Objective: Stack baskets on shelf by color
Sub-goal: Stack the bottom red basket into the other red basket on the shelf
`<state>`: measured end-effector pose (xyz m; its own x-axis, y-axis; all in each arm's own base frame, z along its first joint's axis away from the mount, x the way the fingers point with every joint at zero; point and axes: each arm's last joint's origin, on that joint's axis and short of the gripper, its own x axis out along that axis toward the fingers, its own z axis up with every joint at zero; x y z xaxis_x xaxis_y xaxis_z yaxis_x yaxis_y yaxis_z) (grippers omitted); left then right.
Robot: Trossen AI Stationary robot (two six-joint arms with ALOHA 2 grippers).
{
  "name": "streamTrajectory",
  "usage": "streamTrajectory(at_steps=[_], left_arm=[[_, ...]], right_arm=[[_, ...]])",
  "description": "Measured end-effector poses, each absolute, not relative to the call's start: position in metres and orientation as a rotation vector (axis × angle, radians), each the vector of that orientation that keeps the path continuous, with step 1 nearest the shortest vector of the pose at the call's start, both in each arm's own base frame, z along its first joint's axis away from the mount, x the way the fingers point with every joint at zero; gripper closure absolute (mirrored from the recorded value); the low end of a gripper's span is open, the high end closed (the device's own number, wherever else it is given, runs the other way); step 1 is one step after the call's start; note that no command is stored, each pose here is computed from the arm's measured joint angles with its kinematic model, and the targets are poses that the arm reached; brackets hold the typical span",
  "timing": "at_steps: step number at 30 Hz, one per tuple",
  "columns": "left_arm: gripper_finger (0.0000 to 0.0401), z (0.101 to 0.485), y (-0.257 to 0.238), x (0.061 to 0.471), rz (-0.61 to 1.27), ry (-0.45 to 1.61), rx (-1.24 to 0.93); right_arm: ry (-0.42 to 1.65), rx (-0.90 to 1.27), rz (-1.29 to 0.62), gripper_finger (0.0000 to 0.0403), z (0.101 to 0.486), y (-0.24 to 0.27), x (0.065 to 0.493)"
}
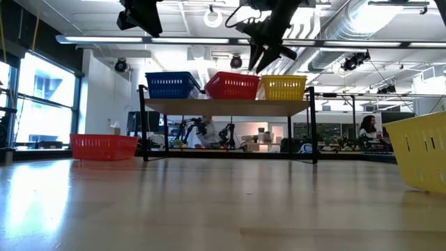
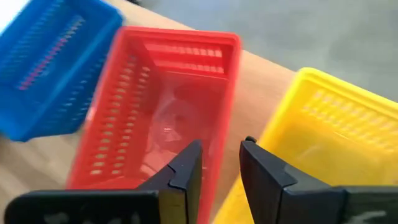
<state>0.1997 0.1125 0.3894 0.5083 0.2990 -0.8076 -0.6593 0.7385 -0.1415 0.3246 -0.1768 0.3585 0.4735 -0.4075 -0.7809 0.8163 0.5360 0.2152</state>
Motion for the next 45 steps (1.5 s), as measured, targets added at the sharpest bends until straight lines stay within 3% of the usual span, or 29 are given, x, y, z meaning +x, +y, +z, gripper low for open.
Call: streamTrajectory(at_steps=[12, 23, 30, 45], left_arm=[[0.0323, 0.389, 0.112, 0.199, 0.603, 0.86, -0.469], [0.0323, 0.389, 0.112, 0.199, 0.591, 0.87, -0.446], [0.0323, 0.389, 0.112, 0.199, 0.591, 0.87, -0.446], [0.0323, 0.389, 0.112, 0.199, 0.591, 0.87, -0.447]], right_arm=[[0.772, 0.555, -0.731, 0.0309, 0.358, -0.152, 0.337], [0.937, -0.03, -0.344, 0.0309, 0.358, -0.114, 0.351], [0.992, -0.247, -0.201, 0.0309, 0.354, -0.109, 0.354], [1.114, -0.341, -0.225, 0.0309, 0.325, -0.117, 0.37]])
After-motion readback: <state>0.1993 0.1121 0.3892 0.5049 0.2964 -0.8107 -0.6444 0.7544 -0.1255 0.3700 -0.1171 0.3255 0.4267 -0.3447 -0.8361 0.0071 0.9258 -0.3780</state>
